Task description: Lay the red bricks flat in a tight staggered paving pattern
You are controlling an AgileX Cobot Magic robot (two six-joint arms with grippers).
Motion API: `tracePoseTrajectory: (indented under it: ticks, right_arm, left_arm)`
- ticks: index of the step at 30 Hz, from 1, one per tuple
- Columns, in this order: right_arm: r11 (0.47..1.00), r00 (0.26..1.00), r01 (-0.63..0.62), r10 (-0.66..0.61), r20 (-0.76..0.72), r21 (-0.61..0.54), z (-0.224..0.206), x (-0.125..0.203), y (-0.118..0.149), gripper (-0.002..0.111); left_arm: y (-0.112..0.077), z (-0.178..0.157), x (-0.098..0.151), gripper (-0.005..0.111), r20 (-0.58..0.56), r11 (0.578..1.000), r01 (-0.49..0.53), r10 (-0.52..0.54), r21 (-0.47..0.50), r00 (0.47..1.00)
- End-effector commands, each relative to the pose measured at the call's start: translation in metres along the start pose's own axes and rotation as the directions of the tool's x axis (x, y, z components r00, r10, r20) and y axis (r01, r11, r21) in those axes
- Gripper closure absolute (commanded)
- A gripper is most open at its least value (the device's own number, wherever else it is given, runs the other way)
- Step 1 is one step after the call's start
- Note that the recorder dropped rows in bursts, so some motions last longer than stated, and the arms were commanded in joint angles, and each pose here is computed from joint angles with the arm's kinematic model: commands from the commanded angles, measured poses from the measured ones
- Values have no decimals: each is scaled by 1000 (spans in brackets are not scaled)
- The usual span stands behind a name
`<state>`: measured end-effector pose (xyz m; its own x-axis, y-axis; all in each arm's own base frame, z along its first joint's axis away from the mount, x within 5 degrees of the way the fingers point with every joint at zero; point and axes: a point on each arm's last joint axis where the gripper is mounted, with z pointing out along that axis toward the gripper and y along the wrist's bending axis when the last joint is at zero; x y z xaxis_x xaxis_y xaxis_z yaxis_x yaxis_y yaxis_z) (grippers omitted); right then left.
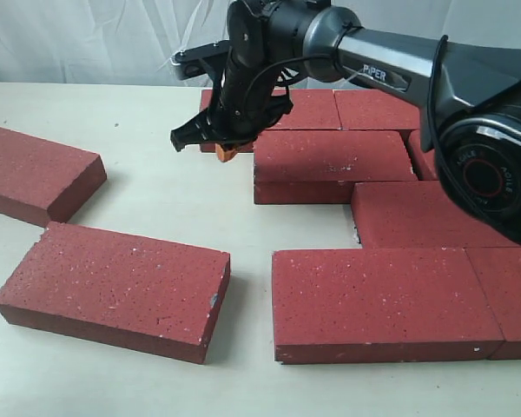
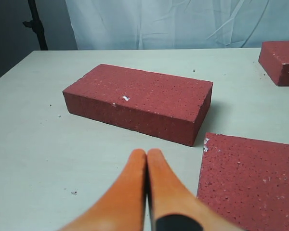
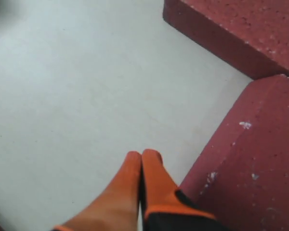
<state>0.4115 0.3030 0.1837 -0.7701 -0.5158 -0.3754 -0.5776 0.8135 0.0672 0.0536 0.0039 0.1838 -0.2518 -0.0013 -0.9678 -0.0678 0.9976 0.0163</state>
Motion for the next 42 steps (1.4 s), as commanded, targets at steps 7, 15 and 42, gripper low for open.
tracePoseTrajectory:
  ticks: [7,15,42]
  right_arm:
    - [998,994,61,-62,-87,-11,-22,6,-1,109]
    - [998,986,61,-66,-151,-34,-26,12,1,109]
    - [996,996,-31,38,78,-89,-147,87,-21,109]
  left_arm:
    - [0,0,1,107,9,1000,14,-14,-3,1000]
    - [0,0,1,107,9,1000,14,-14,-3,1000]
    - [0,0,1,107,9,1000,14,-14,-3,1000]
